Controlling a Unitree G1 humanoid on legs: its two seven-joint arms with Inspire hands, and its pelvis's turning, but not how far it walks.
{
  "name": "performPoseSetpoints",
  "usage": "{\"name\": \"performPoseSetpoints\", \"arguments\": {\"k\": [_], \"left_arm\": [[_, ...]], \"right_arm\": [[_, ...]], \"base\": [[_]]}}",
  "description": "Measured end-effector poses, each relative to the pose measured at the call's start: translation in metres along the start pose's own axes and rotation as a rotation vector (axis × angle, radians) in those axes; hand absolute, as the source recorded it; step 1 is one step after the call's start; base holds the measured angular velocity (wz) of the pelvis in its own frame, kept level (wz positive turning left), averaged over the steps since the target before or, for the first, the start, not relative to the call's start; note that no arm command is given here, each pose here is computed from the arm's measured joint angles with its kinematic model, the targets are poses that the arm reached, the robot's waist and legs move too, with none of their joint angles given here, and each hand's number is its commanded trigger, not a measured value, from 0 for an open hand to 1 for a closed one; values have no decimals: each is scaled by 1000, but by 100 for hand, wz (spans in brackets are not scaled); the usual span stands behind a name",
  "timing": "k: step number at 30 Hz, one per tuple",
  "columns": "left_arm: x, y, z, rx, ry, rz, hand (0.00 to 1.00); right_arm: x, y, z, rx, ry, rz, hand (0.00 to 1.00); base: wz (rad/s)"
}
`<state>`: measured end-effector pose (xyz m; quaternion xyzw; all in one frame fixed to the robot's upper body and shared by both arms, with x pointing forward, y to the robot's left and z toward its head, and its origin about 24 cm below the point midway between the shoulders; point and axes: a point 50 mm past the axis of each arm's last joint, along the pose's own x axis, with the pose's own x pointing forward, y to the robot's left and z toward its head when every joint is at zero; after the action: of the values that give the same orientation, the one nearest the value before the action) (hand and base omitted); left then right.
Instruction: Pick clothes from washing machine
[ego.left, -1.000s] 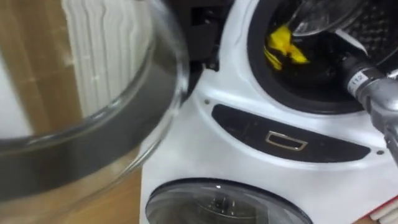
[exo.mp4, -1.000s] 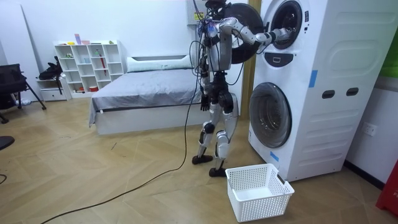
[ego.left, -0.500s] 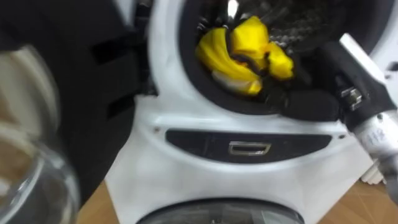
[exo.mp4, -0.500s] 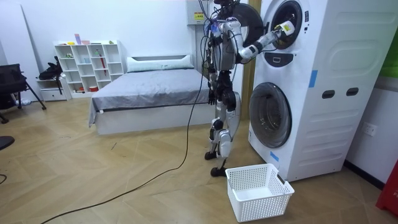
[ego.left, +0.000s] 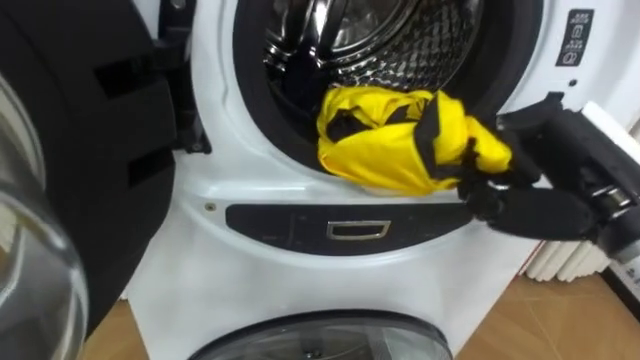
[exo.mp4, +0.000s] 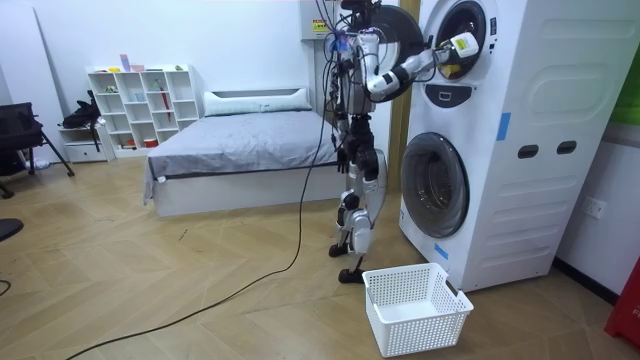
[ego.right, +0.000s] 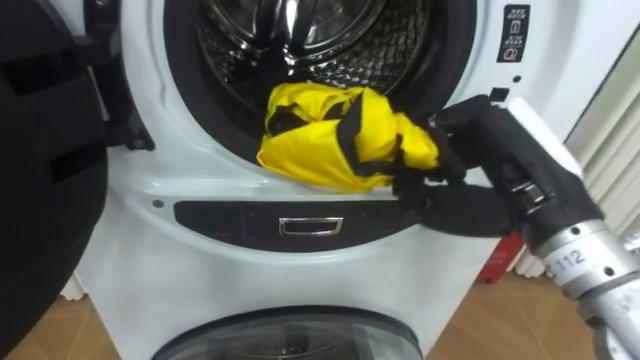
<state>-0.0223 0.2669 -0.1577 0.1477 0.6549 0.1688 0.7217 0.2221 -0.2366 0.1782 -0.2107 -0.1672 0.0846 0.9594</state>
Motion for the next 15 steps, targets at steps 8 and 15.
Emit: {"name": "performPoseSetpoints", "arguments": {"k": [8, 15], "left_arm": [[0, 2, 0, -1, -11, 23, 0], [2, 9, 7, 11, -29, 41, 0]], "right_arm": [[-19, -20, -2, -37, 17, -108, 100], [-30, -17, -8, -26, 60, -100, 100]], "base": [[-6], [-36]]}}
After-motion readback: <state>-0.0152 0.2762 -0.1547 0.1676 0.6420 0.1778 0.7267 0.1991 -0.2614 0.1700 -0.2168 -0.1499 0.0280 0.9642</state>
